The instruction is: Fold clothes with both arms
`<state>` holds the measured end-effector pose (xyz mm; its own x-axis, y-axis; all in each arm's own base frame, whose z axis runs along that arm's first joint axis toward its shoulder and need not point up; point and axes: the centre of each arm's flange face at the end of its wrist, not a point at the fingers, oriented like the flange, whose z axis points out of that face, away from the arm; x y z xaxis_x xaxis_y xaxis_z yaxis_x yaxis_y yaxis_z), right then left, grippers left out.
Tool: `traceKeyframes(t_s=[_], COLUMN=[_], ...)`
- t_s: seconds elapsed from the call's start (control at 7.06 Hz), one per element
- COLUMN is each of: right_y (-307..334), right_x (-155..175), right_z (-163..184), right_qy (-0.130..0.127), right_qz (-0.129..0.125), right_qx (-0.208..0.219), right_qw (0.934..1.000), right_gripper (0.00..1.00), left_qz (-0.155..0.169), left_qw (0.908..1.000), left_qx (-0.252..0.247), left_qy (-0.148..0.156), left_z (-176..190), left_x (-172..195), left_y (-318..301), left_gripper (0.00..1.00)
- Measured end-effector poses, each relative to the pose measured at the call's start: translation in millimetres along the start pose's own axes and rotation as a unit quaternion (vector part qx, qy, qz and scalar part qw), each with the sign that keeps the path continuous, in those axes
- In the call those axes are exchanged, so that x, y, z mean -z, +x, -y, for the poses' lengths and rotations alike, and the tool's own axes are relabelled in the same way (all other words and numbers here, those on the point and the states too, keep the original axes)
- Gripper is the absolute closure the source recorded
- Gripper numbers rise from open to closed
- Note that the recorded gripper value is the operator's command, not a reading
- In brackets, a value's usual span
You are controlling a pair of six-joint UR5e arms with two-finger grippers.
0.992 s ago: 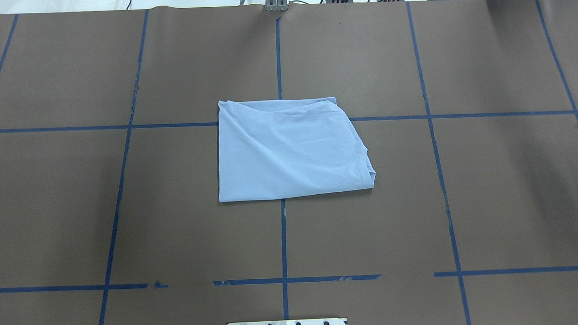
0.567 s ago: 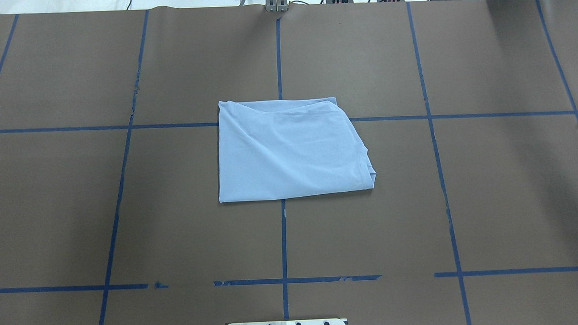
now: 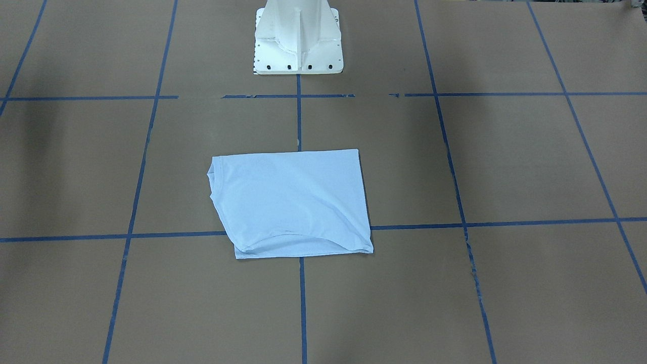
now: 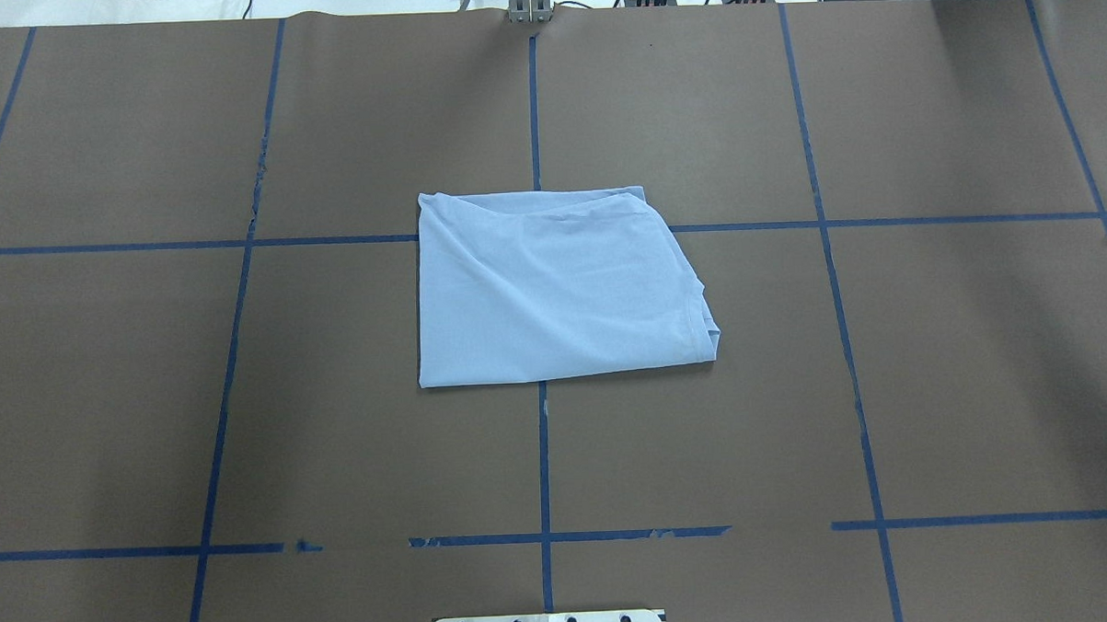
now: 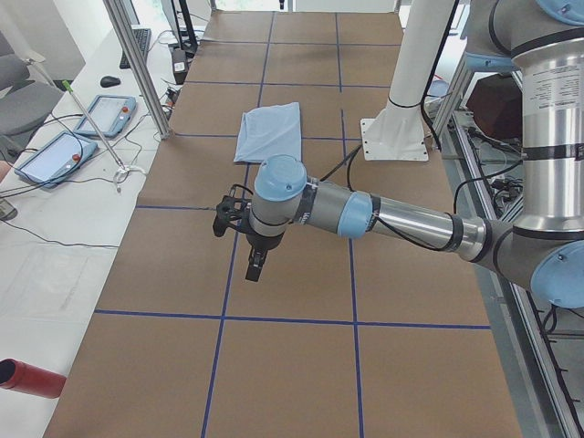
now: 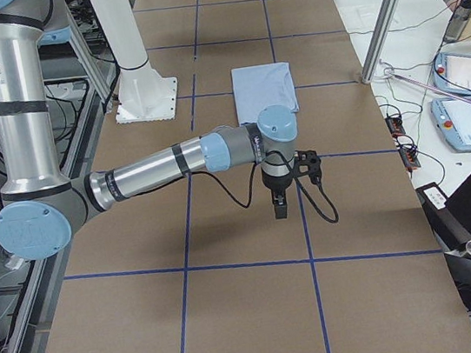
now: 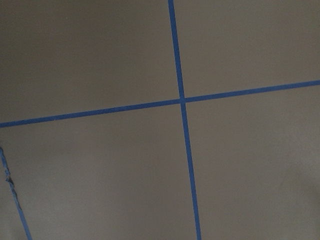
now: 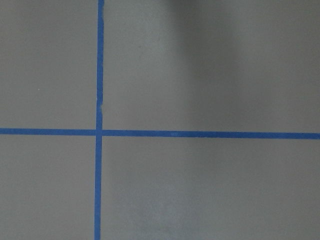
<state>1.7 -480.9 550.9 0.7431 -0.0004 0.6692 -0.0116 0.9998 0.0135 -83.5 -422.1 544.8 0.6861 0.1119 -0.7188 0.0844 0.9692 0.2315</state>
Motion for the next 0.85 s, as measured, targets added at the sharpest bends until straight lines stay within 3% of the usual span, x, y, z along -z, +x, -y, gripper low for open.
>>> traceKeyframes(t_s=[0.43, 0.85], right_y=[7, 7], right_x=[-20, -29], right_z=[-18, -23], right_qy=[-0.025, -0.036], right_qz=[0.005, 0.006], right_qx=[-0.006, -0.008], right_qw=[0.9996, 0.9993], right_gripper=[0.0, 0.0], left_qz=[-0.001, -0.004], left_qw=[0.9995, 0.9992], left_qx=[0.021, 0.025], left_qy=[-0.024, -0.029], left_z=[-29, -35], left_x=[-21, -32], left_y=[-19, -29], left_gripper=[0.0, 0.0])
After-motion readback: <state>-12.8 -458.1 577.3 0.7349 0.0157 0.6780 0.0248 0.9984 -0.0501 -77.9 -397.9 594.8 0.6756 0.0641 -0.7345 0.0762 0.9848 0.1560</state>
